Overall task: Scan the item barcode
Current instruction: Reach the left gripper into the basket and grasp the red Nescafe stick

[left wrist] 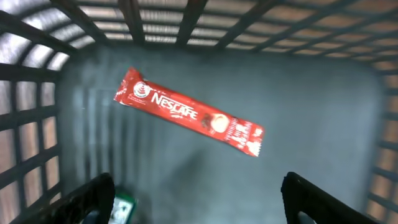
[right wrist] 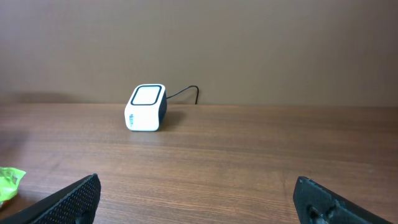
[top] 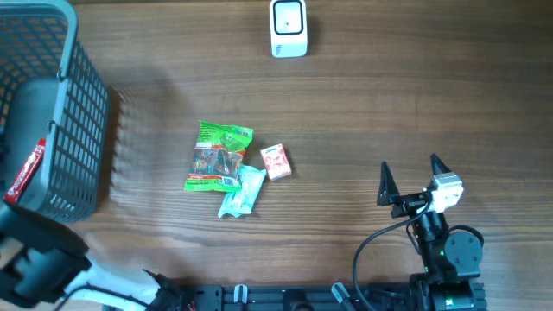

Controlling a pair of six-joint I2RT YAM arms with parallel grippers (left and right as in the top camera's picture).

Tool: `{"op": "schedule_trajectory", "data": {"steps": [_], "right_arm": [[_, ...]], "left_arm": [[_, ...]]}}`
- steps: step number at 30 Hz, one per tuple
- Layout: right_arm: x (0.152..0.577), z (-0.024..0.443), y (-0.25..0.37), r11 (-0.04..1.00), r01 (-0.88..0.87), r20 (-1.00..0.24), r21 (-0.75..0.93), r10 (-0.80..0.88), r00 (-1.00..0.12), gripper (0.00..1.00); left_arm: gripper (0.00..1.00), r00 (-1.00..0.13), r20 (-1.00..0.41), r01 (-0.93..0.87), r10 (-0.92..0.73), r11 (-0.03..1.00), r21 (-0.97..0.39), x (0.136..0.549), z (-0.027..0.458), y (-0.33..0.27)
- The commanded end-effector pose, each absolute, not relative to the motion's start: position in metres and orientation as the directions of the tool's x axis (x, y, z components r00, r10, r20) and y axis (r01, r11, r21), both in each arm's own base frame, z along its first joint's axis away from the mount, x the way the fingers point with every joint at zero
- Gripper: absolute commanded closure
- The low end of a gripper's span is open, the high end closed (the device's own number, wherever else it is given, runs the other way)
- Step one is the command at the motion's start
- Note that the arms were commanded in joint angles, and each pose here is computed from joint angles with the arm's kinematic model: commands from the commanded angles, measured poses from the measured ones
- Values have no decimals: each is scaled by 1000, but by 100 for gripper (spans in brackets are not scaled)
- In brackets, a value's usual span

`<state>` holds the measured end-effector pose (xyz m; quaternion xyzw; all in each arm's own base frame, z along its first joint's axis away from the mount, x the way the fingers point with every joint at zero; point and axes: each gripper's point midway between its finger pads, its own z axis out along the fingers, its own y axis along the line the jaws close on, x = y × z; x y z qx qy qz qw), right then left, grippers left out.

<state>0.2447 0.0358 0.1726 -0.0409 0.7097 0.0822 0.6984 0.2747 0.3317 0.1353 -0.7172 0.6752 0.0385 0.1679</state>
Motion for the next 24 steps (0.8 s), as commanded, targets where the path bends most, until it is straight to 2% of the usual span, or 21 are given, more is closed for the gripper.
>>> {"op": "schedule_trajectory", "data": {"steps": [1, 3, 5, 11, 24], "right_arm": [[245, 174, 33, 986, -159, -999, 54, 52, -14, 0], [245, 174, 33, 986, -159, -999, 54, 52, -14, 0], [245, 174, 33, 986, -159, -999, 54, 52, -14, 0], [245, 174, 33, 986, -159, -999, 54, 52, -14, 0], [245, 174, 33, 986, -159, -999, 54, 52, -14, 0]], "left_arm": [[24, 102, -264, -986, -959, -62, -157, 278, 107, 341], [33, 101, -258, -986, -961, -64, -151, 281, 95, 345], [37, 101, -254, -987, -962, -65, -146, 283, 86, 347], [36, 146, -226, -984, -963, -117, -135, 286, 63, 350], [35, 120, -185, -991, -975, -105, -88, 288, 36, 341]]}}
